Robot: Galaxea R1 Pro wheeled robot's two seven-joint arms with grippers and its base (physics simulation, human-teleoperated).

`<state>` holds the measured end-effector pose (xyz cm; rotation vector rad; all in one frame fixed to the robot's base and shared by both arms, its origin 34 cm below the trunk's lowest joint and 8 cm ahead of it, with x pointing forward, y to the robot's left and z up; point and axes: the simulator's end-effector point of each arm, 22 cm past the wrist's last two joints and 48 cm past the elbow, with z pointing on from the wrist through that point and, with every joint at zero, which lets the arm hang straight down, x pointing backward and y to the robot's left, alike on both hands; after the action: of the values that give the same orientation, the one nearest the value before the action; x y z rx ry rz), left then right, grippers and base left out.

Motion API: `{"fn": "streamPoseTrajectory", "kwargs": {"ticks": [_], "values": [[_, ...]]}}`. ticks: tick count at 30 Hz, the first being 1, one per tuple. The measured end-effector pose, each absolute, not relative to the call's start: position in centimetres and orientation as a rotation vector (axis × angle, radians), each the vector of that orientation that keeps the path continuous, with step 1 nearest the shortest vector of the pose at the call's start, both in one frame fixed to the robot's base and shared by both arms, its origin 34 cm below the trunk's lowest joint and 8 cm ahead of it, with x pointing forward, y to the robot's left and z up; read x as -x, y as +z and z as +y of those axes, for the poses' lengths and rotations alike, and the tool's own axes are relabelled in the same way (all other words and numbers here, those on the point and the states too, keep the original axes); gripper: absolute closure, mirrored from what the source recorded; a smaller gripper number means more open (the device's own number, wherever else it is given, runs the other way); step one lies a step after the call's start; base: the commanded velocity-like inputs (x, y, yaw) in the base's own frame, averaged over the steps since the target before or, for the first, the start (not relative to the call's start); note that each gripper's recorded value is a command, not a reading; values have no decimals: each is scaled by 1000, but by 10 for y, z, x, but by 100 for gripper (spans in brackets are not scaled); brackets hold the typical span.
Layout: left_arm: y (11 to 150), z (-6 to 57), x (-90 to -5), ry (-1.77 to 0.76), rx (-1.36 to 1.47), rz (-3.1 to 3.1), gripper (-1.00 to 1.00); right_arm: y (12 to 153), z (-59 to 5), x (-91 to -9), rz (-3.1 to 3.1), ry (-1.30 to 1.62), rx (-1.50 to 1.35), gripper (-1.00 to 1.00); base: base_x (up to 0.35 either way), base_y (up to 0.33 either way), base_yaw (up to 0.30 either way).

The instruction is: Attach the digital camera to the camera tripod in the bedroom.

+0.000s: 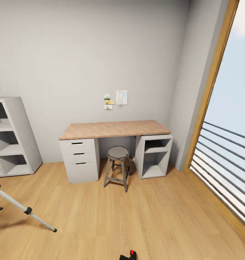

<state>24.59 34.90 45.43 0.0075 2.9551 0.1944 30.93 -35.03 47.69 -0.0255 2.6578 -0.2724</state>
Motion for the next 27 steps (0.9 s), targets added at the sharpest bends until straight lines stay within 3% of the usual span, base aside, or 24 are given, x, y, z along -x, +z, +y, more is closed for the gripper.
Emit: {"fn": "streamPoseTrajectory", "kwargs": {"ticks": [7,14,18,25,27], "values": [[543,380,-403,245,67,2811,-100,679,-342,-558,2030,-256,-1,-100,0,0,0],[666,382,-545,231,118,2590,-100,916,-343,-711,1666,-278,-80,-100,0,0,0],[726,382,-623,188,165,2510,-100,1041,-353,-763,1503,-312,-137,-100,0,0,0],[815,387,-710,144,196,2379,-100,1136,-362,-782,1371,-370,-160,-100,0,0,0],[863,381,-733,9,171,2277,-100,1120,-327,-796,1417,-315,-131,-100,0,0,0]]}}
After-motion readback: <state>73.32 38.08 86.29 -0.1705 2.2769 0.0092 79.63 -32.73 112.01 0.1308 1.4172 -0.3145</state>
